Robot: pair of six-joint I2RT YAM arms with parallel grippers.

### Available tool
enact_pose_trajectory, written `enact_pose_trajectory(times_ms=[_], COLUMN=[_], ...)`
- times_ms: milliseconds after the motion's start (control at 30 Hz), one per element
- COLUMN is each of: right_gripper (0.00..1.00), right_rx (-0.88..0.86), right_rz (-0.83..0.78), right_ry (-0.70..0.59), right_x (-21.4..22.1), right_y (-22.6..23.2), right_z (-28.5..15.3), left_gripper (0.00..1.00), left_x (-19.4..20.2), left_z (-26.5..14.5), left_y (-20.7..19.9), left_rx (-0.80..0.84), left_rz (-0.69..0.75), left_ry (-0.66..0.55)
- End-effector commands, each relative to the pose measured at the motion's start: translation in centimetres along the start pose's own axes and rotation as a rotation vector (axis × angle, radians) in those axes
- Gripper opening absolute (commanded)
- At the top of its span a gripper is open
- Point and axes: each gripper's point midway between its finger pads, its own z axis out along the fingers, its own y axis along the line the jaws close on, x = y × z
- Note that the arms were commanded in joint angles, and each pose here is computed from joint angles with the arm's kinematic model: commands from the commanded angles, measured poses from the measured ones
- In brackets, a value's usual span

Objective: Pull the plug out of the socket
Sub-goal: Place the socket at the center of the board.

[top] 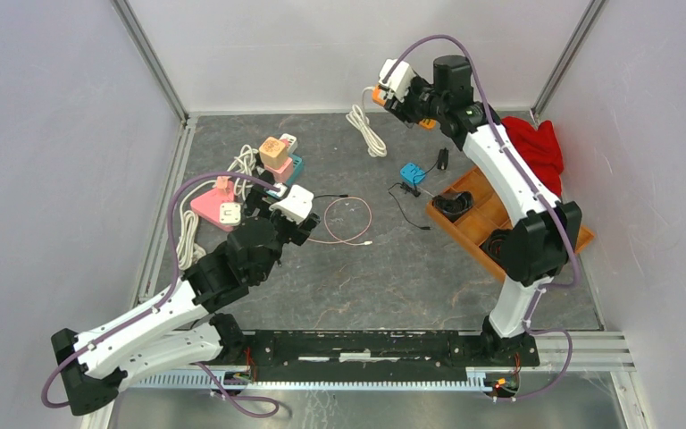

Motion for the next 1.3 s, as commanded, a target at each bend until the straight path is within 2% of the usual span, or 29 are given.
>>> enact_pose_trajectory(times_ms=[0,333,733,1067,1267], right_gripper=[0.00,0.00,0.02,0.18,0.35], right_rx=[0.163,0.095,0.050,0.026,0.016], right_rz=[-0.036,-0.146,-0.015,0.053,0.049], right_ry=[-0.069,0.100,0.220,0.280,0.314], right_x=[-1.3,8.5,20.1,25.2,27.1], right_y=[-5.5,-4.2,-4.2,-2.3,-1.4], right_z=[0.1,6.3,9.5,11.8,12.2], left_gripper=[1.00,1.00,1.00,1.00,1.00], left_x=[-0.9,-0.8,-0.6,0.0,0.3], left_z=[0.3,0.4,0.7,1.1,1.3], left_y=[-0.3,-0.6,-1.3,-2.1,-2.4], left_rx=[0.014,0.026,0.053,0.072,0.079], left_rz=[-0.021,-0.014,-0.002,0.025,0.033], left_ry=[-0.030,-0.024,-0.012,0.012,0.020])
